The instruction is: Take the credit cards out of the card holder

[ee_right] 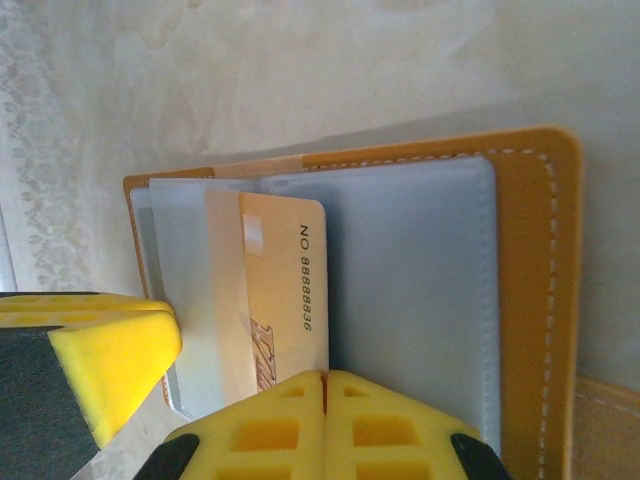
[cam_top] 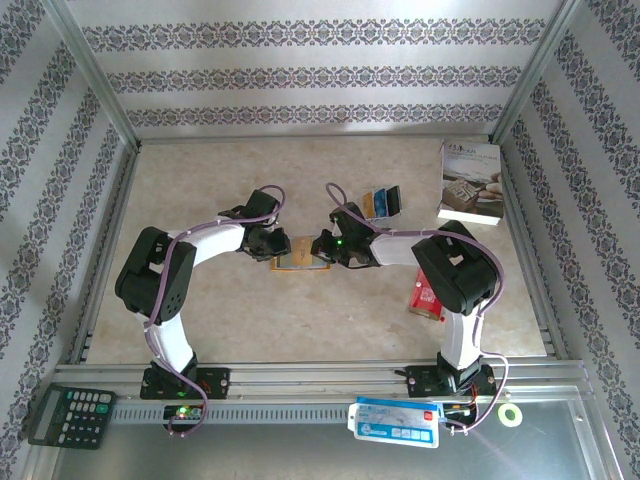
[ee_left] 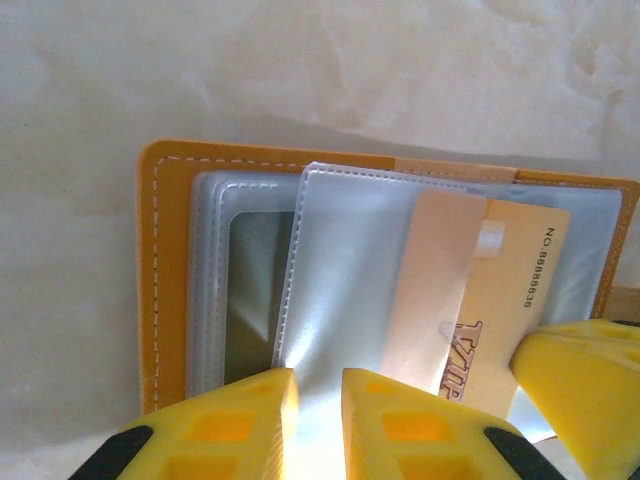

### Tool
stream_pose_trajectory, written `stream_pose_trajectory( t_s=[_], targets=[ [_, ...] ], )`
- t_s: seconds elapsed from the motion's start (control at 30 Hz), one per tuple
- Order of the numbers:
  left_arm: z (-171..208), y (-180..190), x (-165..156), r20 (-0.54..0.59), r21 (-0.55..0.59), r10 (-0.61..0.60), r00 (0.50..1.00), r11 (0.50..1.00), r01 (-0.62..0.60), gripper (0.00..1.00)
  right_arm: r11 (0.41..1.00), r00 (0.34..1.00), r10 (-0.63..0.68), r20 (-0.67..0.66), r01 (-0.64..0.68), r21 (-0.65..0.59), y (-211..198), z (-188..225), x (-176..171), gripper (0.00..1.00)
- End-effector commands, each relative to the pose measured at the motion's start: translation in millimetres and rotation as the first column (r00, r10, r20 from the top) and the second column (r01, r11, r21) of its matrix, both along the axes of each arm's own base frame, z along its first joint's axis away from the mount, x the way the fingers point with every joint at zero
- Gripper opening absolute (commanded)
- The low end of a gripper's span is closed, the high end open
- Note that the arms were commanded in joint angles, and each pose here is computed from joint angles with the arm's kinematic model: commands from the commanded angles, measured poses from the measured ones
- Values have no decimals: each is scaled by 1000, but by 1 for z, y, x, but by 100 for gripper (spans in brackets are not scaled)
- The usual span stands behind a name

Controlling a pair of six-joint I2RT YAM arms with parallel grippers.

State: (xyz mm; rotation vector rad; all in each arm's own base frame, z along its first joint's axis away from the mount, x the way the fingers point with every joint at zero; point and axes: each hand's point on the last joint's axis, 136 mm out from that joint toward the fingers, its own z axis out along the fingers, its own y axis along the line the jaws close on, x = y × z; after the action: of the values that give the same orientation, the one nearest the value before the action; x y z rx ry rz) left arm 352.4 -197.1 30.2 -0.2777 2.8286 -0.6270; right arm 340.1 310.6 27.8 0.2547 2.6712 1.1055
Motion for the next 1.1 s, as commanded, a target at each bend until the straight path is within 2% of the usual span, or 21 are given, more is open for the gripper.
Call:
stream_pose_trajectory(
  t_s=[0.0,0.23,0.33,0.43,0.67,0.8,1.07],
  targets=[
    [-6,11,-14,-39,67,13,999,998,-10,20,1000,1000,10,12,-10,1,-4,3,0,4],
    [43,-12,2,71,-30,-35,997,999,37,23,999,999,30,14,-31,16,0,5,-1,5],
    [39,-25,5,64,-102,-37,997,994,44,23,999,999,31,13,-31,18,0,5,0,5],
    [24,-34,7,26,-131,-50,998,990,53,19,999,999,31,10,-31,32,1,6,1,6],
    [-6,-21,5,-36,-34,-37,999,999,36,11,990,998,59,19,-61,127,7,21,2,11],
    [-11,-18,-1,-35,-31,-33,999,999,31,9,981,997,78,19,-80,179,16,30,0,17],
    [-13,-15,-6,-40,-28,-28,999,999,27,9,990,999,55,1,-54,128,15,18,1,18]
  ],
)
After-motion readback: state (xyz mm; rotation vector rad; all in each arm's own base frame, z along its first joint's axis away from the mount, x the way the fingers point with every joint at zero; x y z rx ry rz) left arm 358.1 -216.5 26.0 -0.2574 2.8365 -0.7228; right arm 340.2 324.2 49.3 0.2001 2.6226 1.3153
